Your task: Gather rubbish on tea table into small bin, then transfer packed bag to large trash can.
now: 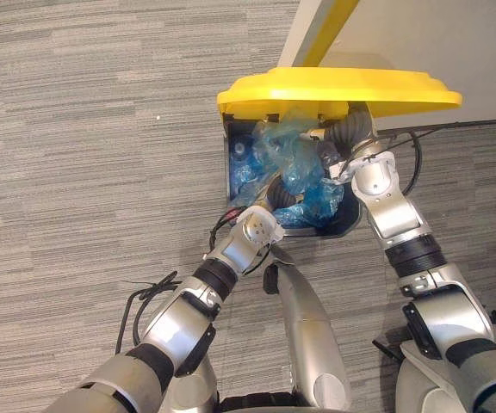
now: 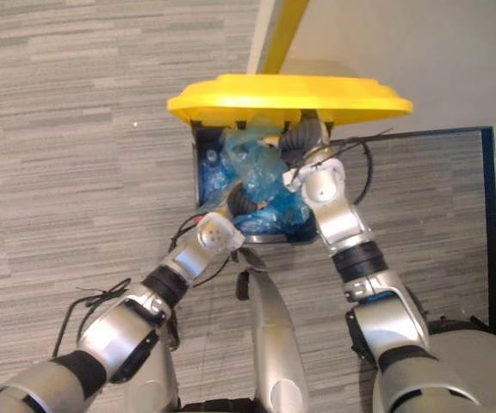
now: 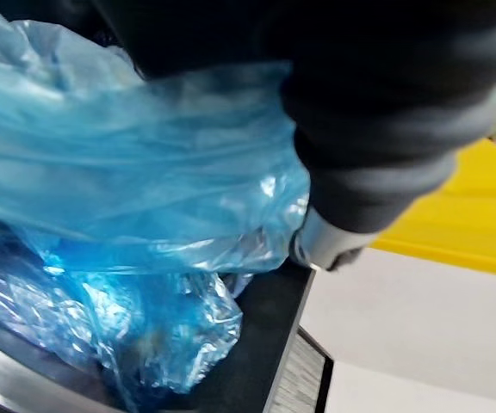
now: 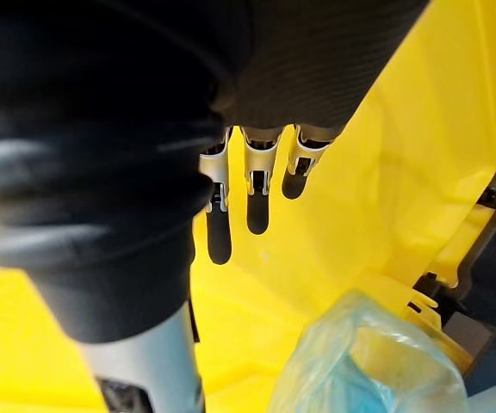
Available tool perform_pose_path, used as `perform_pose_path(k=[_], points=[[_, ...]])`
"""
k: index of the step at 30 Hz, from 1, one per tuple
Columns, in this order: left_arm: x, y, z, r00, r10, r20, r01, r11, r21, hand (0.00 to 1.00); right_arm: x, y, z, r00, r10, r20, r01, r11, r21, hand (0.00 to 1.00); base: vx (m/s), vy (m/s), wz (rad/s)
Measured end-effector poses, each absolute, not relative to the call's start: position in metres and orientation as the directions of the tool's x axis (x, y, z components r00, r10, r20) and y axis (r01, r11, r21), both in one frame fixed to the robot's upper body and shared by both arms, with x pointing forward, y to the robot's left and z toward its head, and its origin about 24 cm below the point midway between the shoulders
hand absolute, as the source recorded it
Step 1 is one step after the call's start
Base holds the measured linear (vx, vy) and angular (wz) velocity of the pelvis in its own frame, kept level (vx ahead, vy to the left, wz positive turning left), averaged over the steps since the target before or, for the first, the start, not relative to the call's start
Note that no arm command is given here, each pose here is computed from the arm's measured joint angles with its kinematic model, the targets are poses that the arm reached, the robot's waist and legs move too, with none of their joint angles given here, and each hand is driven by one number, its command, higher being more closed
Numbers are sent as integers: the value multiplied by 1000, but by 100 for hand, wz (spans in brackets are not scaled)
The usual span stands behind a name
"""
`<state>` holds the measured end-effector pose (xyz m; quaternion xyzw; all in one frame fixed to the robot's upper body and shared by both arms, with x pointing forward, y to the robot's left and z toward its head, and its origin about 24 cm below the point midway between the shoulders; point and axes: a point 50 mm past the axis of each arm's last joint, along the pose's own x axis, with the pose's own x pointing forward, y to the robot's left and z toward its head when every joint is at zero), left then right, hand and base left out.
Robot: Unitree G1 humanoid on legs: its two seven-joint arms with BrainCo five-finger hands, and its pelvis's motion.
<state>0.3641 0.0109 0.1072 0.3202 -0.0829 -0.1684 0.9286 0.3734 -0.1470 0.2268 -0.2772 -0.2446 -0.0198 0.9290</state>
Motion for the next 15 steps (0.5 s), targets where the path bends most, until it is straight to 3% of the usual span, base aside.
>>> perform_pose_path(k=[7, 15], points=[[364, 17, 117, 920, -378, 101, 216, 707, 673, 0, 372, -150, 208, 899, 105, 425, 153, 835, -529, 0, 0, -34, 17], [343, 67, 102, 938, -294, 180, 130, 785, 606, 0, 362, -181, 144, 967, 17, 254, 141, 795, -590, 0, 26, -22, 14]])
